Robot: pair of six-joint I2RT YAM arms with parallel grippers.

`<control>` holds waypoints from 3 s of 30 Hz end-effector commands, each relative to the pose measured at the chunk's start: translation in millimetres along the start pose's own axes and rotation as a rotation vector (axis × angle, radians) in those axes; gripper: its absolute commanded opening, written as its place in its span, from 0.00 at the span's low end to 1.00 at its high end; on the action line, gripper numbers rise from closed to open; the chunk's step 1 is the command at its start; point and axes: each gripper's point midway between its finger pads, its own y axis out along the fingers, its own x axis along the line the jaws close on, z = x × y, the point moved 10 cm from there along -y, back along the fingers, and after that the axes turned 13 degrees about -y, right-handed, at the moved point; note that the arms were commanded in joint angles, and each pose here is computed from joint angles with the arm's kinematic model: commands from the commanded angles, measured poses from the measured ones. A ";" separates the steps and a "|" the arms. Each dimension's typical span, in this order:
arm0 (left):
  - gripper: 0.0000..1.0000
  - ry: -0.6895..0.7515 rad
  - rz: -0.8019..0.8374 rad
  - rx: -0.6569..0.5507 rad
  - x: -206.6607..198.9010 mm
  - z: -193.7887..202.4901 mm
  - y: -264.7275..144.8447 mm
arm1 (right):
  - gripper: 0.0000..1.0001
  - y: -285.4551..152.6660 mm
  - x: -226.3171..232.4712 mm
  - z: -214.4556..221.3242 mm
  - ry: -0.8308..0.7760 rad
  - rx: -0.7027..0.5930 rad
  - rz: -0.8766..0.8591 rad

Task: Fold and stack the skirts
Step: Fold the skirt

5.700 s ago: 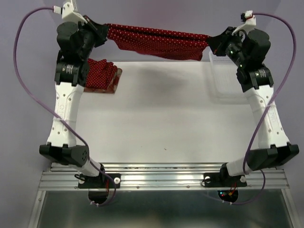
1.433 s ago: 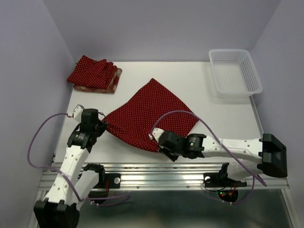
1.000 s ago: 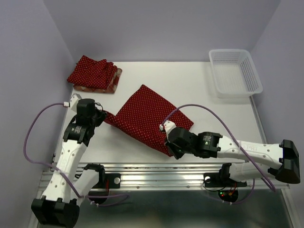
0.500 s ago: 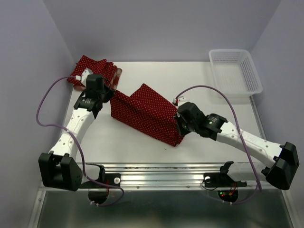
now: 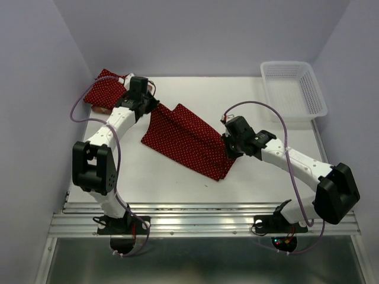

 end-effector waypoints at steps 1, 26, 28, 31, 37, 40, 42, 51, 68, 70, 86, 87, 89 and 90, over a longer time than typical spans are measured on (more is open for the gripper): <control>0.00 0.045 0.071 -0.075 -29.8 -14.0 11.0 | 0.01 1.2 -9.1 -12.1 0.032 -0.037 -0.014; 0.23 0.251 0.032 0.078 -76.7 51.5 133.0 | 0.59 38.4 -58.4 -16.2 0.305 0.070 0.155; 0.54 0.273 0.057 0.055 -85.9 47.5 123.5 | 0.71 30.8 -62.8 -22.7 0.295 0.038 0.197; 0.99 0.306 0.098 0.025 -98.3 40.2 105.0 | 1.00 14.7 -66.9 -29.1 0.294 -0.023 0.238; 0.99 0.354 0.088 -0.012 -95.9 33.1 67.3 | 1.00 -9.0 -59.4 -26.7 0.274 -0.104 0.133; 0.99 0.378 0.009 -0.024 -72.2 34.4 53.5 | 1.00 -19.3 -42.4 -24.2 0.241 -0.205 -0.093; 0.99 0.402 -0.053 -0.031 -50.5 36.7 45.0 | 1.00 -23.8 -30.3 -25.3 0.237 -0.262 -0.254; 0.99 0.625 0.058 0.198 10.3 39.1 61.7 | 1.00 -11.8 -22.7 22.9 0.423 -0.156 -0.211; 0.99 0.669 -0.017 0.346 59.3 58.2 112.0 | 1.00 47.1 -22.1 39.4 0.692 -0.152 -0.109; 0.99 0.650 0.007 0.360 60.4 61.9 111.7 | 1.00 51.1 -21.6 32.7 0.695 -0.170 -0.130; 0.99 0.516 0.001 0.337 91.0 68.4 80.0 | 1.00 108.5 -52.3 -15.6 0.584 -0.113 0.009; 0.99 0.492 -0.009 0.340 97.1 71.2 73.8 | 1.00 116.3 -57.8 -14.7 0.559 -0.097 0.020; 0.99 0.469 -0.012 0.340 101.2 73.7 68.1 | 1.00 123.4 -69.1 -27.4 0.529 -0.109 0.020; 0.99 0.457 -0.011 0.336 101.5 73.6 63.0 | 1.00 126.2 -70.5 -30.7 0.465 -0.110 0.002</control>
